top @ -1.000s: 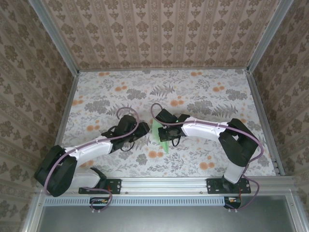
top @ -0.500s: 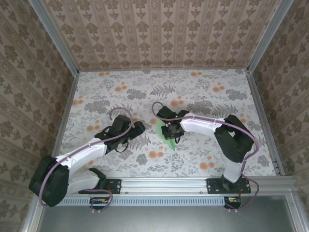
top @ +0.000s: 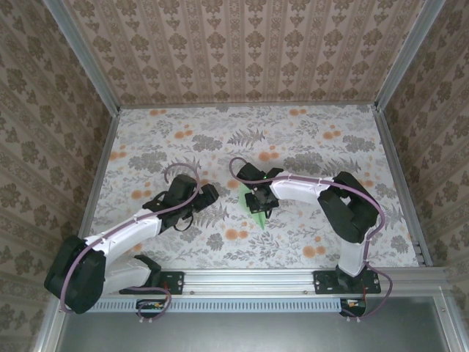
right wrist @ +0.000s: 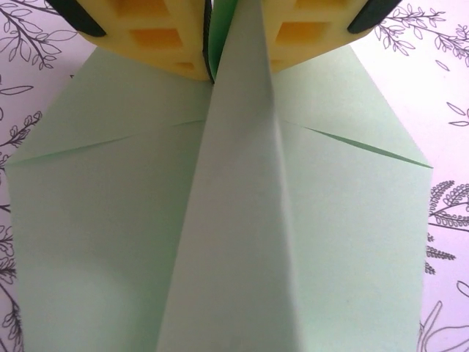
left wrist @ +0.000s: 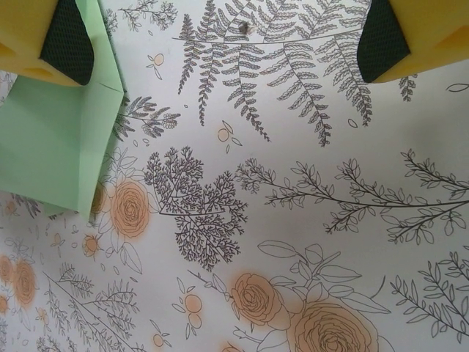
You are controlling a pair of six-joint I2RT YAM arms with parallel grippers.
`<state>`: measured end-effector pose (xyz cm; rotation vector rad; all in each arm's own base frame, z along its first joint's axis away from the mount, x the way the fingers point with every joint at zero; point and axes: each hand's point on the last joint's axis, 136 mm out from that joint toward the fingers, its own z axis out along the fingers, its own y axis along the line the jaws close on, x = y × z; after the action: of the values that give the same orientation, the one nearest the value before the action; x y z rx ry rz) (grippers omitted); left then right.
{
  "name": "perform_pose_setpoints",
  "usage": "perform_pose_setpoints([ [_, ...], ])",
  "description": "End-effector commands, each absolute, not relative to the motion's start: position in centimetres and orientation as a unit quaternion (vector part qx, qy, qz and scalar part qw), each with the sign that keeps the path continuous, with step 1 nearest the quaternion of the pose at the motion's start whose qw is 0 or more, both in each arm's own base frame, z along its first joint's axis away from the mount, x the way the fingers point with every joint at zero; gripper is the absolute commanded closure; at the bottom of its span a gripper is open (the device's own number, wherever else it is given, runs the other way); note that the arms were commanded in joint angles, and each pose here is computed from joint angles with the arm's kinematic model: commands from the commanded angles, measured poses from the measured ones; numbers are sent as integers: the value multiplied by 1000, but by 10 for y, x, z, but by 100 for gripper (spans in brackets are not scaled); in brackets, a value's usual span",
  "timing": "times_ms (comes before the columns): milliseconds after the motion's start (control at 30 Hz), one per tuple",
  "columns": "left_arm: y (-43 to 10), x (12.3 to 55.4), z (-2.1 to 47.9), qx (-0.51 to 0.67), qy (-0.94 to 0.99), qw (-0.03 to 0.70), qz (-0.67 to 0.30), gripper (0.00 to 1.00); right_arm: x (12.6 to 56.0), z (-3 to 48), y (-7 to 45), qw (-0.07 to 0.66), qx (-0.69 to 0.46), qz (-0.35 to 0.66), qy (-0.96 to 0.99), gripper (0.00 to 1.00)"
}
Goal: Fold a paper plane with a square sheet of paper (pick it up from the middle)
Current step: Move the paper plane to the center of the table.
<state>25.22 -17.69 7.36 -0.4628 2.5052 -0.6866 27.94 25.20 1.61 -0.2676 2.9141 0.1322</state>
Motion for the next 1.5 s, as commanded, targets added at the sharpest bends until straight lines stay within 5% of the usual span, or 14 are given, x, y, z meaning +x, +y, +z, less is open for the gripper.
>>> perform_pose_setpoints([
  [0, -172, 247, 63, -166, 926, 238, -240, 4, 280, 10, 244, 101, -93, 14, 990, 83],
  [267, -172, 248, 62, -167, 927, 234, -240, 3, 309, 37, 251, 143, -85, 26, 986, 92],
  [767, -172, 251, 65, -137, 938, 230, -220, 0, 433, 49, 246, 169, -41, 64, 983, 91],
  [1467, -152, 251, 68, -102, 956, 224, -157, 0, 437, 6, 220, 114, -24, 15, 993, 77],
])
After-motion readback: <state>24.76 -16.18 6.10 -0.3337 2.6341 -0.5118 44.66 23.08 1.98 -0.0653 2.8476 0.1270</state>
